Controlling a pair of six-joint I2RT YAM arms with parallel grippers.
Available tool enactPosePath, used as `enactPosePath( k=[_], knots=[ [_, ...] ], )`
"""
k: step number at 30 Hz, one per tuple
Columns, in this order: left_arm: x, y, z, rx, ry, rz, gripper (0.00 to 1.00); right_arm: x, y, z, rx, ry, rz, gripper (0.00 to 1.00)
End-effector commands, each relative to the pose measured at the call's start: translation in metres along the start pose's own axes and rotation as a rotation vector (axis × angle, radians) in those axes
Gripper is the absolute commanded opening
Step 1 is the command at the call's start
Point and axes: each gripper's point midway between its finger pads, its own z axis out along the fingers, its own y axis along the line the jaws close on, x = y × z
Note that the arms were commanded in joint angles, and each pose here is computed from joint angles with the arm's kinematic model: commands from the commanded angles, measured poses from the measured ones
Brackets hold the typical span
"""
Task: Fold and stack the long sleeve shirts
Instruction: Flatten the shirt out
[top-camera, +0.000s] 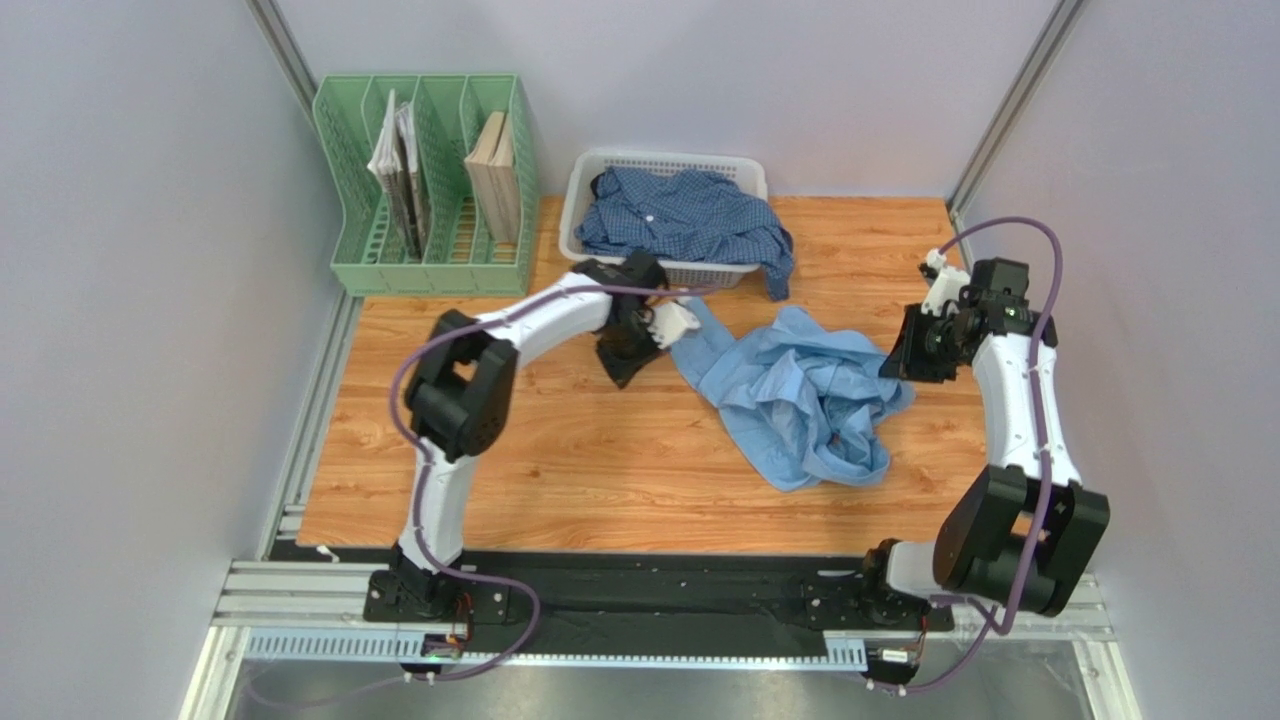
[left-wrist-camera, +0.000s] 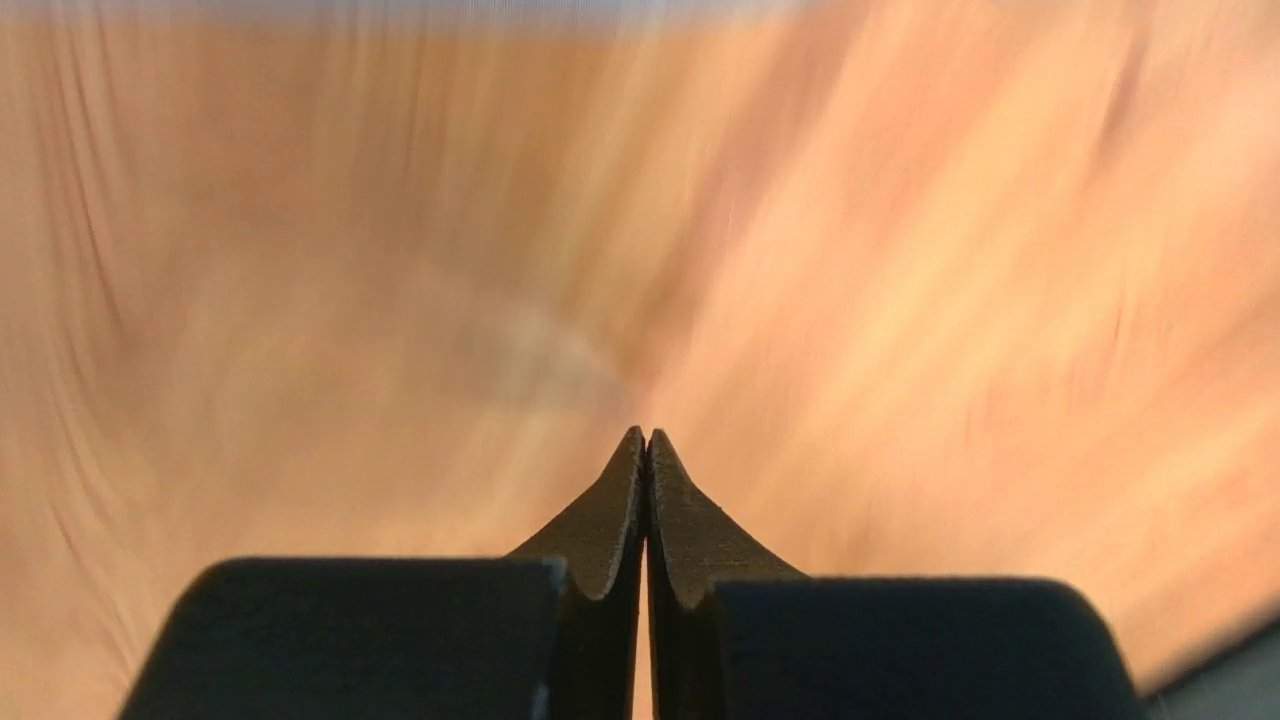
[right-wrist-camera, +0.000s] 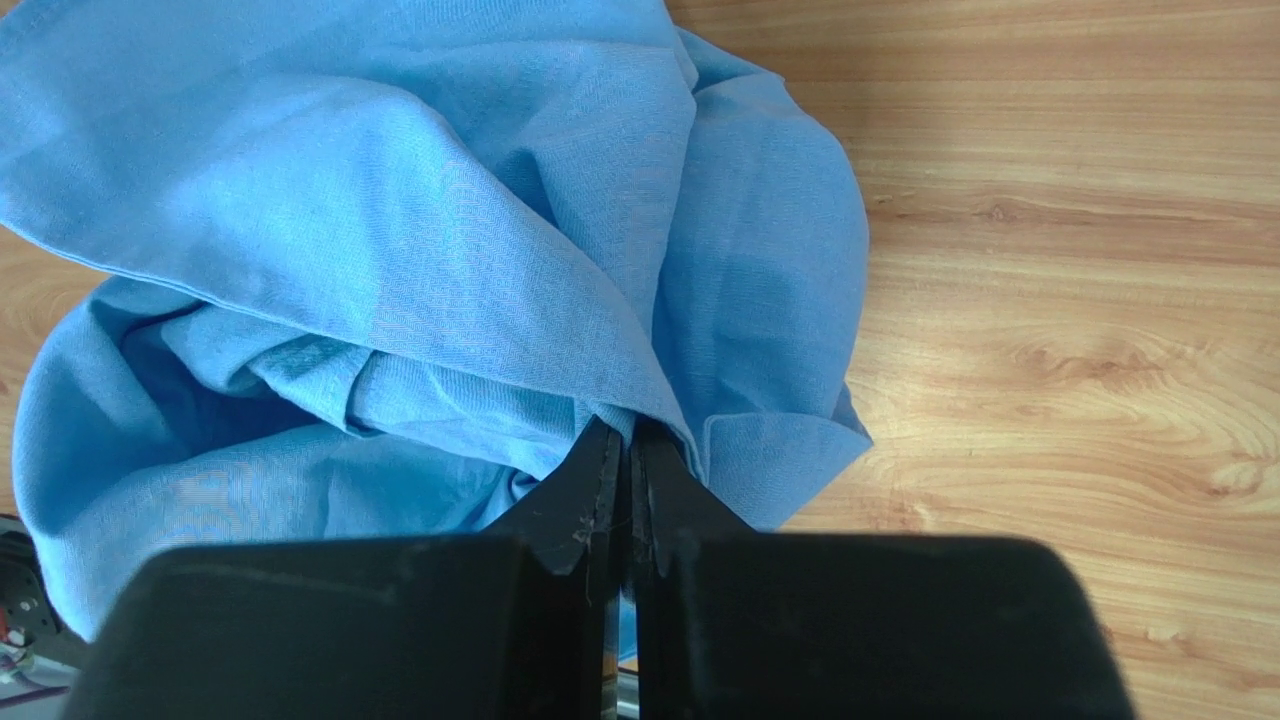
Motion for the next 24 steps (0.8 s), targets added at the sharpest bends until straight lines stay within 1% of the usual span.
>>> enactPosePath(
  k=[1, 2, 3, 4, 5, 6, 7, 8, 9, 10, 11, 12, 13, 14, 16, 17, 18, 19, 20, 21, 23, 24],
  knots=[
    [0.039, 0.010, -0.110, -0.044, -0.166, -0.129, 0.00, -0.035, -0.001, 0.010, -0.025, -0.071, -0.010, 0.05],
    [0.058, 0.007, -0.110, -0.044, -0.144, -0.135, 0.00, -0.041, -0.003, 0.016, -0.027, -0.077, -0.010, 0.10],
    [0.071, 0.013, -0.118, -0.070, -0.140, -0.156, 0.00, -0.040, -0.007, 0.029, -0.028, -0.043, 0.005, 0.14],
    [0.077, 0.014, -0.132, -0.096, -0.162, -0.158, 0.00, -0.049, -0.009, 0.031, -0.023, -0.050, -0.002, 0.20],
    [0.088, 0.010, -0.129, -0.082, -0.151, -0.167, 0.00, -0.050, -0.012, 0.033, -0.021, -0.032, -0.002, 0.37],
    [0.089, 0.001, -0.130, -0.026, -0.173, -0.135, 0.00, -0.049, -0.015, 0.039, -0.025, 0.002, -0.004, 0.44],
    [0.087, -0.006, -0.133, -0.001, -0.189, -0.114, 0.00, -0.057, -0.015, 0.031, -0.035, -0.008, -0.061, 0.49],
    [0.084, -0.011, -0.135, 0.026, -0.207, -0.110, 0.02, -0.053, -0.011, 0.024, -0.075, 0.003, -0.048, 0.68],
    [0.073, -0.022, -0.139, 0.091, -0.261, -0.103, 0.16, -0.053, -0.008, 0.016, -0.102, -0.010, -0.050, 0.86],
    [0.063, -0.024, -0.144, 0.111, -0.301, -0.099, 0.27, -0.057, 0.000, -0.002, -0.127, -0.059, -0.100, 0.99],
    [0.052, -0.025, -0.149, 0.125, -0.349, -0.097, 0.43, -0.049, 0.016, -0.013, -0.204, -0.063, -0.118, 1.00],
    [0.040, -0.032, -0.155, 0.167, -0.404, -0.103, 0.69, -0.045, 0.026, -0.022, -0.245, -0.072, -0.151, 1.00],
    [0.031, -0.032, -0.159, 0.179, -0.440, -0.099, 0.72, -0.035, 0.042, -0.038, -0.292, -0.094, -0.223, 1.00],
    [0.019, -0.031, -0.163, 0.188, -0.496, -0.080, 0.87, -0.028, 0.060, -0.044, -0.384, -0.109, -0.237, 1.00],
    [0.005, -0.026, -0.163, 0.193, -0.530, -0.058, 0.88, -0.019, 0.077, -0.052, -0.439, -0.128, -0.278, 1.00],
    [-0.002, -0.021, -0.162, 0.185, -0.542, -0.044, 0.88, -0.014, 0.091, -0.052, -0.481, -0.115, -0.304, 1.00],
    [-0.007, -0.016, -0.150, 0.195, -0.527, -0.047, 0.88, -0.012, 0.098, -0.053, -0.501, -0.104, -0.313, 1.00],
    [-0.018, -0.009, -0.155, 0.183, -0.552, -0.044, 0.88, -0.012, 0.103, -0.051, -0.518, -0.092, -0.316, 1.00],
    [-0.028, 0.000, -0.153, 0.164, -0.570, -0.044, 0.89, -0.007, 0.114, -0.048, -0.536, -0.062, -0.325, 1.00],
    [-0.033, 0.008, -0.136, 0.165, -0.551, -0.065, 0.89, -0.005, 0.117, -0.044, -0.534, -0.043, -0.333, 1.00],
    [-0.059, 0.020, -0.137, 0.123, -0.573, -0.080, 0.89, 0.004, 0.129, -0.035, -0.544, 0.012, -0.367, 1.00],
    [-0.064, 0.026, -0.118, 0.131, -0.544, -0.109, 0.89, 0.011, 0.130, -0.030, -0.539, 0.039, -0.369, 0.99]
  ],
)
